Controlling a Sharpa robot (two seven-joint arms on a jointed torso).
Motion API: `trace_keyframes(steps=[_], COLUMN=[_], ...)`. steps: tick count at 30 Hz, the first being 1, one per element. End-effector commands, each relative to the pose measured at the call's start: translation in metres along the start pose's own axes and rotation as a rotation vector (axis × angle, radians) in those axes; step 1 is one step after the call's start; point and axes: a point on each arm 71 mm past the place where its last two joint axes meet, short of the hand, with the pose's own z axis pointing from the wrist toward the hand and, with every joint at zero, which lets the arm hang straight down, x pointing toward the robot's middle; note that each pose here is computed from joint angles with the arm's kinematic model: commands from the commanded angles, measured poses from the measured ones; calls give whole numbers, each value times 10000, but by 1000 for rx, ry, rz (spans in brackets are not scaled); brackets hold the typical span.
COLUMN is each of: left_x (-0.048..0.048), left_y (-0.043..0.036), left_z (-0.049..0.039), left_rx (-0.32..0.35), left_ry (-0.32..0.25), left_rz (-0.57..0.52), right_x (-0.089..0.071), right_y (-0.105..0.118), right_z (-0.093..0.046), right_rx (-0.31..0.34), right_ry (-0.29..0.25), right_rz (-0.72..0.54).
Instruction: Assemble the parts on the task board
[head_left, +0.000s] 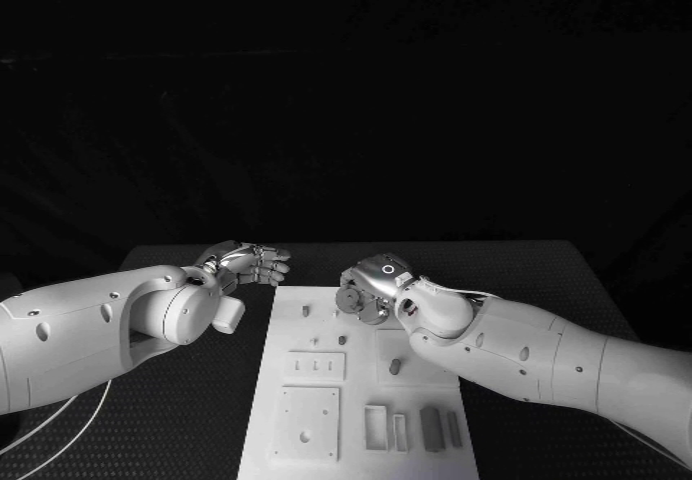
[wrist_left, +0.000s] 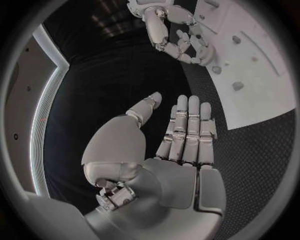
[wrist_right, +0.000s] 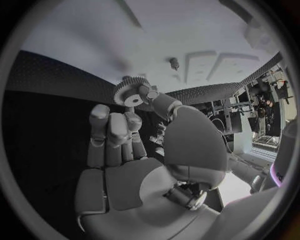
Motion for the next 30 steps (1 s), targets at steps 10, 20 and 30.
trace_keyframes(steps=[10, 20, 30], left_x=[69, 80, 94], left_y=[-59, -64, -66], left_z=[34, 39, 47], left_rx=[17, 18, 17], left_ry=[10, 11, 14], left_rz=[5, 6, 6], right_x=[154, 184, 222], right_y=[184, 251, 262], right_z=[50, 91, 114], right_rx=[-32, -42, -43], right_ry=[29, 35, 53], right_rz=[-1, 0, -5])
